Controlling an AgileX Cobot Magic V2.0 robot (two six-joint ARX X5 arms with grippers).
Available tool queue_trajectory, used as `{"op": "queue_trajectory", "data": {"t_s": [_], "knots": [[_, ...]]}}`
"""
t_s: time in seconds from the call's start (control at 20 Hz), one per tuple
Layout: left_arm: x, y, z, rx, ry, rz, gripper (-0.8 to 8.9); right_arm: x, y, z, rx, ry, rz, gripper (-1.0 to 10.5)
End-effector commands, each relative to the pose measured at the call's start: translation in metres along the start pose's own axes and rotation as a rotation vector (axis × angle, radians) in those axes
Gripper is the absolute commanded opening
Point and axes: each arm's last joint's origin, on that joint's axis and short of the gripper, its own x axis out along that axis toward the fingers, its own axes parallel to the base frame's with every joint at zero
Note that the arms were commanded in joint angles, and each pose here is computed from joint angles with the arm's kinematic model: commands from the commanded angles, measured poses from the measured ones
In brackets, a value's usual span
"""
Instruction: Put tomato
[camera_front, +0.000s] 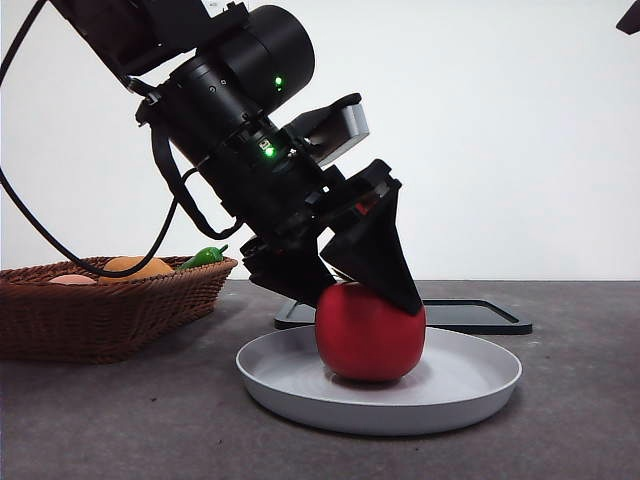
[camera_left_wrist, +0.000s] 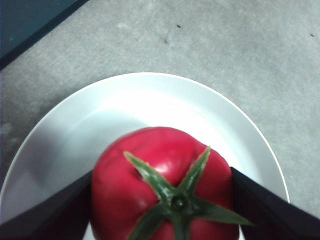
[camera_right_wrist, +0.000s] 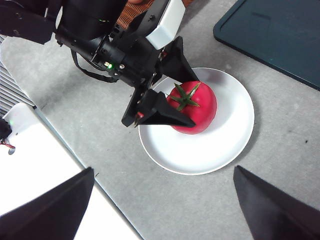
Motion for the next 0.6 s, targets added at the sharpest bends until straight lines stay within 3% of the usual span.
{"op": "queue_trajectory", "data": {"t_s": [0.05,0.6], "knots": [[0.007,-0.001,0.002,0.005,0.004,-0.007,4.70,-0.002,0.002,0.004,-0.009,-0.012,0.003,4.4],[-0.022,-0.006,0.018,0.021,-0.071,0.008,5.10,-0.002,0.002,0.004,-0.010,-0.013,0.003,4.4]]}}
